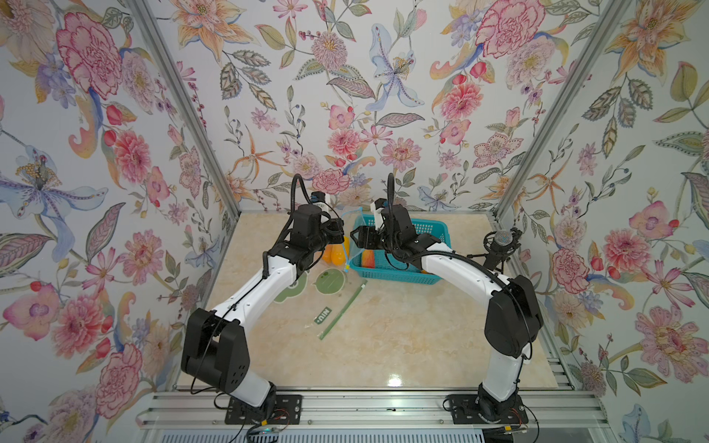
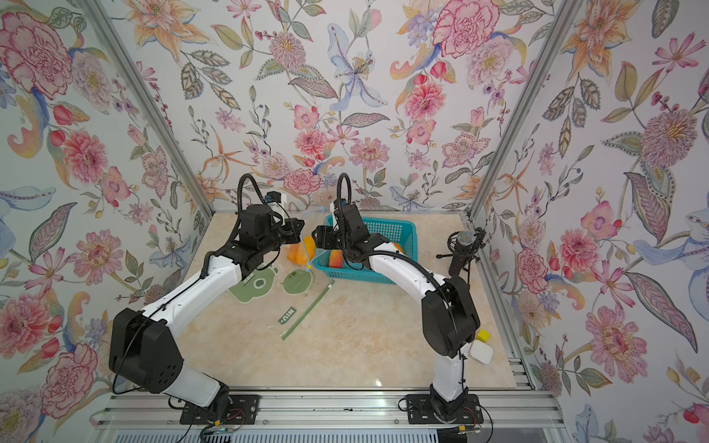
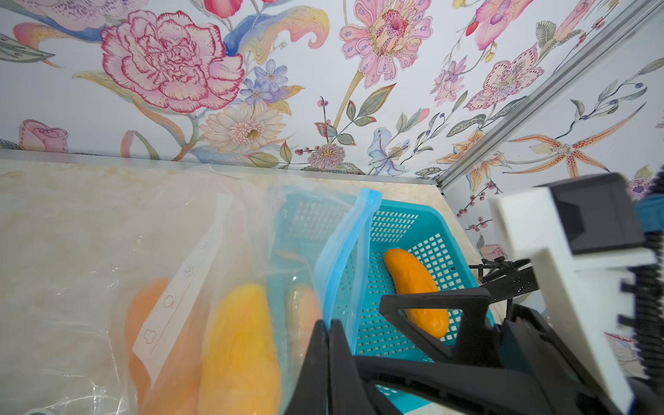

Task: Place the mango in a zip-top bag and seal the zipper
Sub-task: Adjust the zipper food storage bag at the center of the board.

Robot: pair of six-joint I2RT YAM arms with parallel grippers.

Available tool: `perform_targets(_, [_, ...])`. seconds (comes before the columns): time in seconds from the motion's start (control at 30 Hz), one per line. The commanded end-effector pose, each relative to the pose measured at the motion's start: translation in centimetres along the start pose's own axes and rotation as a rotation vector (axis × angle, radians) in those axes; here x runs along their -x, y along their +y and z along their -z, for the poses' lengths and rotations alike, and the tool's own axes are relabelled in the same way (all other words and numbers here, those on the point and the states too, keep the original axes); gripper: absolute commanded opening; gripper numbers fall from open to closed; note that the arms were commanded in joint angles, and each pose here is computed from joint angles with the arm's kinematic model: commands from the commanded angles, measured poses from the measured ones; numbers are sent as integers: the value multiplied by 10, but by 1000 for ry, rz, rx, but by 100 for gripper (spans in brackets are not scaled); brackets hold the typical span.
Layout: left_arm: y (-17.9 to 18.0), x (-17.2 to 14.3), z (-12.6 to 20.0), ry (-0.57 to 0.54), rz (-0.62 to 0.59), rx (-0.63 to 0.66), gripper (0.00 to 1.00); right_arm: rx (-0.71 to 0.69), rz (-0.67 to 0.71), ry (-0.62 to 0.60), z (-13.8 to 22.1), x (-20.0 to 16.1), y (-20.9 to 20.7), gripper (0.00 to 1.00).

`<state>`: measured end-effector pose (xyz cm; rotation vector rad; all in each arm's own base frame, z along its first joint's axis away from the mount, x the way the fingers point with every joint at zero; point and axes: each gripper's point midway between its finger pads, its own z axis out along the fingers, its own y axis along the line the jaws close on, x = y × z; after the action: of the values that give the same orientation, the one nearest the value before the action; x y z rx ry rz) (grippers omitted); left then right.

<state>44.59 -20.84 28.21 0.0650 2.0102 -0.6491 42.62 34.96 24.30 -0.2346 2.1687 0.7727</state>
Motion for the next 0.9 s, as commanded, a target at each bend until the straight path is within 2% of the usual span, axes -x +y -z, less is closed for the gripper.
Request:
perform_targets(0.0, [-5, 26, 23, -23, -68, 5, 0, -10, 5, -59, 33, 12, 0, 76])
perform_targets(0.03, [-7, 27, 25, -16, -82, 3, 0, -30, -14, -71, 39, 18, -16, 76])
perform_targets(0.13, [-11, 27, 31, 7, -110, -10, 0, 5, -68, -58, 46, 22, -25, 77])
perform_targets(0.33, [-11, 11, 30, 48, -120, -37, 0, 111, -125, -74, 45, 50, -7, 88])
perform_targets(0.47, [-12, -5, 22, 67, -104, -75, 0, 126, -183, -80, 32, 67, -4, 88])
perform_targets(0.63, [-12, -20, 13, 91, -93, -111, 0, 113, -215, -48, 8, 68, -3, 88])
perform_targets(0.87, [-12, -27, 7, 103, -89, -129, 0, 50, -241, 37, -17, 45, -16, 81])
